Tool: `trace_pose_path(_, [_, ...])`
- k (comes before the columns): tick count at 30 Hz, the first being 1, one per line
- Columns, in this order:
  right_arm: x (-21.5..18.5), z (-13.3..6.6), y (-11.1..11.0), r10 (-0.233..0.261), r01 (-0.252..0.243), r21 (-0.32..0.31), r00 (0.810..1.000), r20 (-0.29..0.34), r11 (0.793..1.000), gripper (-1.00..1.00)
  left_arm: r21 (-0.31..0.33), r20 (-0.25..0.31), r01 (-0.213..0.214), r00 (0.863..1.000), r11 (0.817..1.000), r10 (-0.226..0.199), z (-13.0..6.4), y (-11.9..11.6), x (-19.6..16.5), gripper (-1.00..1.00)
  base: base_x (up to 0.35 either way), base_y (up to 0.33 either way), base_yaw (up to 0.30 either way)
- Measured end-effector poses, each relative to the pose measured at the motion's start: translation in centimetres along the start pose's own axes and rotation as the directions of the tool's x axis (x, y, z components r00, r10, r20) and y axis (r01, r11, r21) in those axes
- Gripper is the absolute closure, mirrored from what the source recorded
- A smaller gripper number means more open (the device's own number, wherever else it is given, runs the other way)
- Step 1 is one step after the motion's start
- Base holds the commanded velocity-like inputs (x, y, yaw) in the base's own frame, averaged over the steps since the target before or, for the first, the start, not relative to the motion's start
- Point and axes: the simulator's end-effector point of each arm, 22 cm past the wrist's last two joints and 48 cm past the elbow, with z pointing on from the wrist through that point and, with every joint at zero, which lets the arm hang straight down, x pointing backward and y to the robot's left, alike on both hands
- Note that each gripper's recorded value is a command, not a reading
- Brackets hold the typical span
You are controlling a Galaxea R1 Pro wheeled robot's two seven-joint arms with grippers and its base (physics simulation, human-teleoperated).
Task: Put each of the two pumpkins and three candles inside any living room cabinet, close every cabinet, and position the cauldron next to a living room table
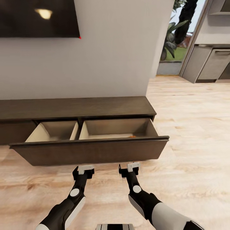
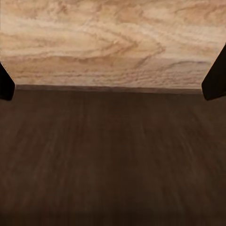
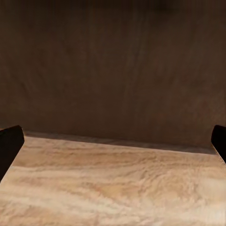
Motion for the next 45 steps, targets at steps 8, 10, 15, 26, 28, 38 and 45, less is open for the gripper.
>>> trace_pose_path(8, [0.0,0.0,0.0,-0.003,0.003,-0.001,1.000,0.001,1.000,-1.00,-0.001,0.000,0.000,1.000,1.000,0.000,0.0,0.0,0.0,-1.00,0.321,0.000,0.000])
trace_pose_path(10, [0.0,0.0,0.0,-0.003,0.003,-0.001,1.000,0.001,1.000,-1.00,-0.001,0.000,0.000,1.000,1.000,0.000,0.0,0.0,0.0,-1.00,0.285,0.000,0.000])
trace_pose_path(15, [0.0,0.0,0.0,-0.005,0.005,-0.002,1.000,0.001,1.000,-1.00,-0.001,0.001,0.000,1.000,1.000,0.000,0.0,0.0,0.0,-1.00,0.162,0.000,0.000])
trace_pose_path(26, [0.0,0.0,0.1,-0.006,0.006,-0.003,1.000,0.001,1.000,-1.00,0.000,0.004,-0.006,1.000,1.000,0.006,0.0,0.0,0.0,-1.00,0.009,0.000,0.000])
trace_pose_path(28, [0.0,0.0,0.1,-0.006,0.006,-0.003,1.000,0.001,1.000,-1.00,0.000,0.004,-0.006,1.000,1.000,0.006,0.0,0.0,-0.1,-1.00,0.000,0.000,0.000])
trace_pose_path(38, [1.3,0.2,0.1,-0.003,0.003,-0.004,1.000,-0.019,1.000,-1.00,0.002,-0.016,-0.009,1.000,1.000,0.009,0.3,0.0,1.1,-1.00,0.000,0.000,0.000])
trace_pose_path(45, [2.7,0.5,0.0,0.020,-0.020,0.001,0.999,-0.031,1.000,-1.00,0.004,-0.045,-0.012,0.999,1.000,0.012,0.6,0.0,2.9,-1.00,0.000,0.000,0.000])
